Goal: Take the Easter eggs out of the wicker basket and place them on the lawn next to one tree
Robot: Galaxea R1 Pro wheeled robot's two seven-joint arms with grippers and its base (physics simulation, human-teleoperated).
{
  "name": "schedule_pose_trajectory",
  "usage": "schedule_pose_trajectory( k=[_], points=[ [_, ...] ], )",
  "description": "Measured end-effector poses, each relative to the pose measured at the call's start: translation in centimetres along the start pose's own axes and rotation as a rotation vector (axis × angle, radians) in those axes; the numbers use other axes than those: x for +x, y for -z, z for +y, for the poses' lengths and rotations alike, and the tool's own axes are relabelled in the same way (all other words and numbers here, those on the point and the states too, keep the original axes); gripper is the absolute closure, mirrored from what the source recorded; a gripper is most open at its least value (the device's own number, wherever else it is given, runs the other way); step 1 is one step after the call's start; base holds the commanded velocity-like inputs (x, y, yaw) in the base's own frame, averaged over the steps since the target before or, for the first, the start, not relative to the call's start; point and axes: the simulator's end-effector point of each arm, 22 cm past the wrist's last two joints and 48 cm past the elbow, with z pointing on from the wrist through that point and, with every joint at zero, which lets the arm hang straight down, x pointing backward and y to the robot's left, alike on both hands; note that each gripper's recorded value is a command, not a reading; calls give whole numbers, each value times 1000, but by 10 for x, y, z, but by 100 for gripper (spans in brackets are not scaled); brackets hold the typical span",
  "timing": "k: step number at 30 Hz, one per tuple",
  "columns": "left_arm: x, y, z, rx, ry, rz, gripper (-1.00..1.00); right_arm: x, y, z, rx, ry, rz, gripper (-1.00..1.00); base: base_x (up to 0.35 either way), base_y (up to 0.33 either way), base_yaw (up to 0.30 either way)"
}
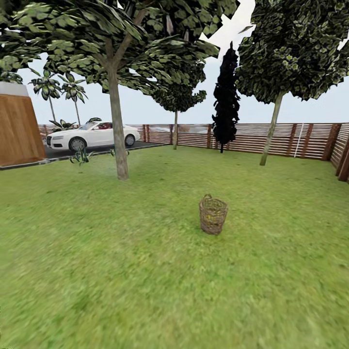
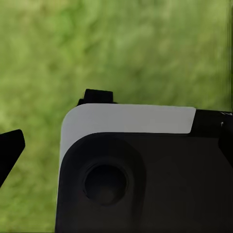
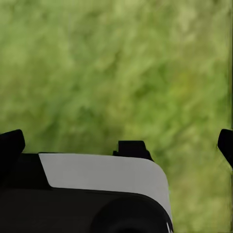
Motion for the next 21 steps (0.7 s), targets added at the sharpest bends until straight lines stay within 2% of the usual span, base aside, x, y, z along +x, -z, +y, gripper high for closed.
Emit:
schedule_pose_trajectory(
  k=[14,21],
  points=[
    [0,0,0,0,0,0,-100,0,0,0,0,0,0,-100,251,-209,197],
    [0,0,0,0,0,0,-100,0,0,0,0,0,0,-100,247,-213,53]
  ],
)
